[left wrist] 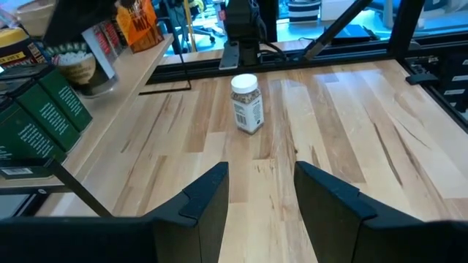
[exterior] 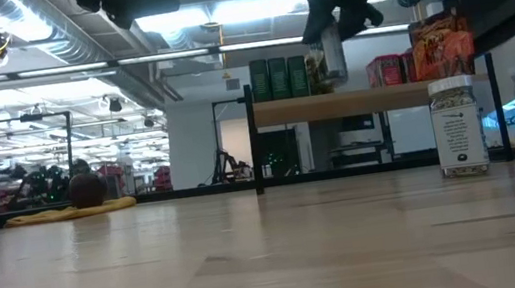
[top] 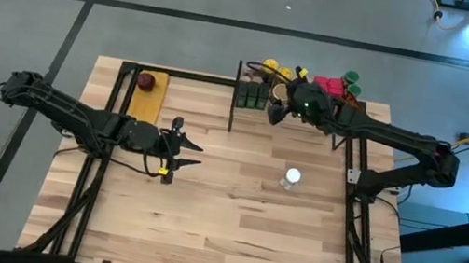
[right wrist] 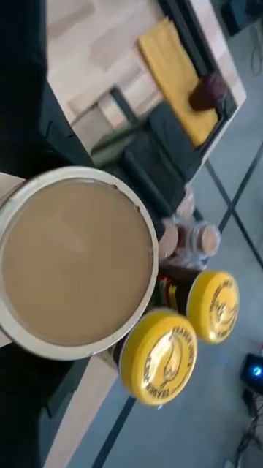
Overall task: Shelf spices
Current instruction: Put the golden seasoning bottle on the shelf
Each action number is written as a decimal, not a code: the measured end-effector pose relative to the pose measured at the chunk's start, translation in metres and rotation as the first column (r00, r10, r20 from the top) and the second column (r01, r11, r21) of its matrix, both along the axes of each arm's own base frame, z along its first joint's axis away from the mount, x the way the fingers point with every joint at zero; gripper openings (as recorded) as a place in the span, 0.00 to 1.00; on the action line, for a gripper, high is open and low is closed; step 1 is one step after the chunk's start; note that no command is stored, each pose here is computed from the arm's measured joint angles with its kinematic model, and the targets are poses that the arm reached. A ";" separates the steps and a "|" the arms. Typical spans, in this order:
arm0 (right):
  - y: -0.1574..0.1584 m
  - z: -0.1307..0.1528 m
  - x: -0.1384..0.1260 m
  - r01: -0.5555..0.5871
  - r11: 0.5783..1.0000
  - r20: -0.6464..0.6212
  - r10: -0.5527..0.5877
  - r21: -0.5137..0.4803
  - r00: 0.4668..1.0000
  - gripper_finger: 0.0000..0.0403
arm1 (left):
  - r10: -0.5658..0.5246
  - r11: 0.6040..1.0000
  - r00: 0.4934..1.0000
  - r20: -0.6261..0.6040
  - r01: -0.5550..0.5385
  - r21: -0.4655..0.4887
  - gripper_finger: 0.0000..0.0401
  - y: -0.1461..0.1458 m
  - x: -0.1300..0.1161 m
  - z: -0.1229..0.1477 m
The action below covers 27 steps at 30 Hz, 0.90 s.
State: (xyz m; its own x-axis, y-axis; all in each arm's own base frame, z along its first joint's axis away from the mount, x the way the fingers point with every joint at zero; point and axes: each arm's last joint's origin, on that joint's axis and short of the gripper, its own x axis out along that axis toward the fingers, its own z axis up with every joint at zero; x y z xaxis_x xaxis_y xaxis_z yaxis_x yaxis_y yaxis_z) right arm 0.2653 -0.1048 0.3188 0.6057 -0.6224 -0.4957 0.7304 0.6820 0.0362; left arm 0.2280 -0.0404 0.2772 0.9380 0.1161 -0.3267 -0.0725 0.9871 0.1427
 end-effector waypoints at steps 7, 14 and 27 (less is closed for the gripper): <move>-0.009 -0.001 -0.003 0.039 0.999 0.000 -0.039 0.008 0.999 0.71 | 0.000 1.000 1.000 0.000 0.000 0.000 0.37 0.000 0.000 0.000; -0.010 -0.012 -0.004 0.047 0.999 0.019 -0.047 0.021 0.999 0.70 | 0.000 1.000 1.000 0.000 0.000 0.000 0.37 0.000 0.000 0.000; -0.017 -0.022 -0.003 0.067 0.998 0.055 -0.068 0.007 0.996 0.70 | -0.001 1.000 1.000 0.002 0.001 -0.001 0.37 0.000 0.000 0.000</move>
